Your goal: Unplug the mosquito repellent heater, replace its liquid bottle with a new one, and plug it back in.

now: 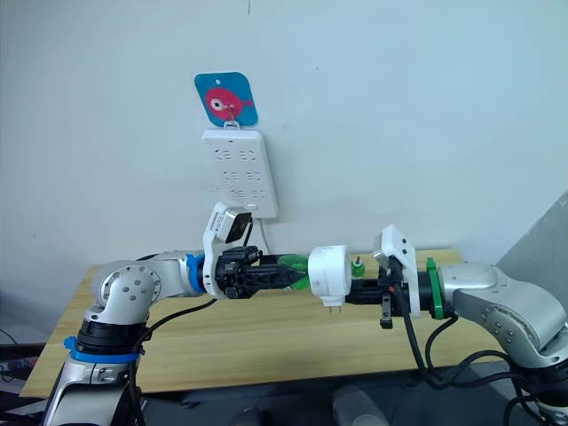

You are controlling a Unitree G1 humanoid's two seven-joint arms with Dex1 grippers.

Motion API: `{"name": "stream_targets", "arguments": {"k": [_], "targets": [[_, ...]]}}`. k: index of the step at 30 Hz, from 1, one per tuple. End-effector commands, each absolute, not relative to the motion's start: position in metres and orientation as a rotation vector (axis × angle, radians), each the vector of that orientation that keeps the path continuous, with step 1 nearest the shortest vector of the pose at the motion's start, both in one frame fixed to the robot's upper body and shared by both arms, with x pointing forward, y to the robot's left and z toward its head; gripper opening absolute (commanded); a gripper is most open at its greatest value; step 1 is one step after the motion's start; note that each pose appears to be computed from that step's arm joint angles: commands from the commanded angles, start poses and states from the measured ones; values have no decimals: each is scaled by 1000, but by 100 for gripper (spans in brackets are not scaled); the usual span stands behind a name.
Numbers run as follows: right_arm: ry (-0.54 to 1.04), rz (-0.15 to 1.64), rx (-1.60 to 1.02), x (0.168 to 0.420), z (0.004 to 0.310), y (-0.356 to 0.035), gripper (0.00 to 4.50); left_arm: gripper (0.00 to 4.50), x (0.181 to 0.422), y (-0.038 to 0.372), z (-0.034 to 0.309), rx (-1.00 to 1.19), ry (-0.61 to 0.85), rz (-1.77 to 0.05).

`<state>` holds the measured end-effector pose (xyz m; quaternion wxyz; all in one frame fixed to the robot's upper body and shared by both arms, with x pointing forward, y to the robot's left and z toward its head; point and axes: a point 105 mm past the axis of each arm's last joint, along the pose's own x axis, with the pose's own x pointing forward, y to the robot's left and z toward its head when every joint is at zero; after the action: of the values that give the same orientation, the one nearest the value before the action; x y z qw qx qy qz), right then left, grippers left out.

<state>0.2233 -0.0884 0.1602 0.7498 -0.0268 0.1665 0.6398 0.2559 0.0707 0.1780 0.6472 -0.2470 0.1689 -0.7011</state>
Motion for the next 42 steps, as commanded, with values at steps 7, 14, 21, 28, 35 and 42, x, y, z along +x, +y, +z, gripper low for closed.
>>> {"name": "stream_targets", "arguments": {"k": [7,14,21,28,35,42], "targets": [[317,1496,70,199,198,-77,0,236,268,69,175,-445,288,-1541],[269,1457,169,209,218,-74,0,236,264,70,167,-366,295,-1568],[243,1380,199,228,224,-73,0,236,248,73,160,-294,329,-1642],[248,1329,136,244,217,-71,0,236,241,73,165,-303,337,-1688],[309,1321,82,248,198,-74,0,236,239,74,177,-355,332,-1720],[379,1341,88,245,181,-76,0,236,241,75,183,-413,337,-1717]]}}
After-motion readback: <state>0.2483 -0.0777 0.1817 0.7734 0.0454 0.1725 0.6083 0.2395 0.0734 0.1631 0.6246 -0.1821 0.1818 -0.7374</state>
